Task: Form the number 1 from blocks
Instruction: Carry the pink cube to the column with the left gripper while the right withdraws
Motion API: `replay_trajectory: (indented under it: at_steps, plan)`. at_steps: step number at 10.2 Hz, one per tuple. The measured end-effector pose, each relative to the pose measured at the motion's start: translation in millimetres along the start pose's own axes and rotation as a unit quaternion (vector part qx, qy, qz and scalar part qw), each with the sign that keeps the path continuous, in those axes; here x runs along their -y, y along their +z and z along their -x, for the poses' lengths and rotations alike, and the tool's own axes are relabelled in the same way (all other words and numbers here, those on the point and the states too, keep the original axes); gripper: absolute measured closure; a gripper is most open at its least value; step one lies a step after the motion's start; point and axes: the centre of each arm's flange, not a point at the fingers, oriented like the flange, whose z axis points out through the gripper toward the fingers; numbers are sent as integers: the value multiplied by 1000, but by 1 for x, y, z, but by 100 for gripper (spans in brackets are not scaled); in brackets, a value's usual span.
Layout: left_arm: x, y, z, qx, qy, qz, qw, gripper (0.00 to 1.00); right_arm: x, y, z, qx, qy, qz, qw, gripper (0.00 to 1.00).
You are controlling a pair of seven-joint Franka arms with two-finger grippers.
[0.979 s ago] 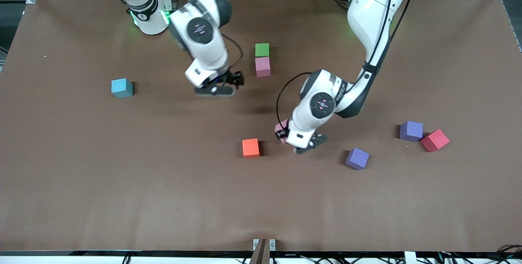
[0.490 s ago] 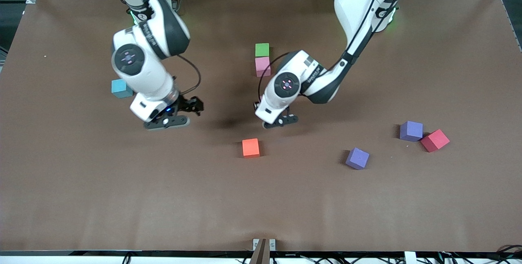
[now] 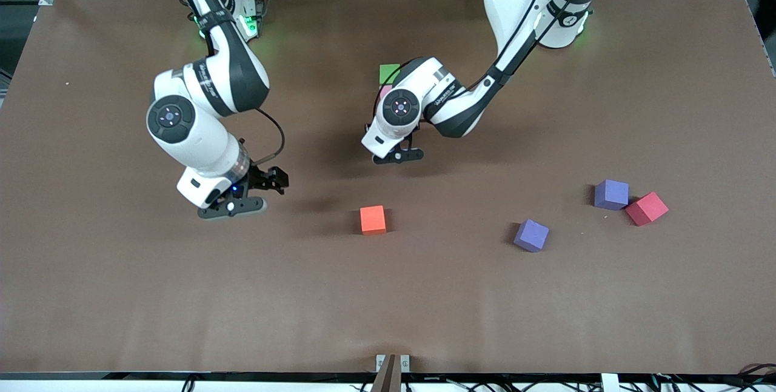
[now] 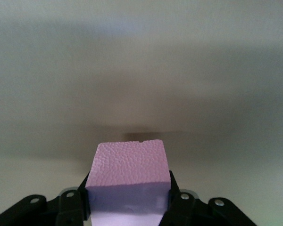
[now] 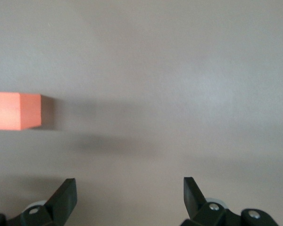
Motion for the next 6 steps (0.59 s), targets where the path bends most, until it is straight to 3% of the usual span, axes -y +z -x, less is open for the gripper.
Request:
replay_trajectory:
  at_steps: [4,6]
  plan:
    - [-1,15,21,4,22,-20,1000,41,14,13,-35,-18,-6,0,1000,0]
    - [4,19,24,-4,27,-19,999,41,28,23,-42,-22,-6,-13,1000,0]
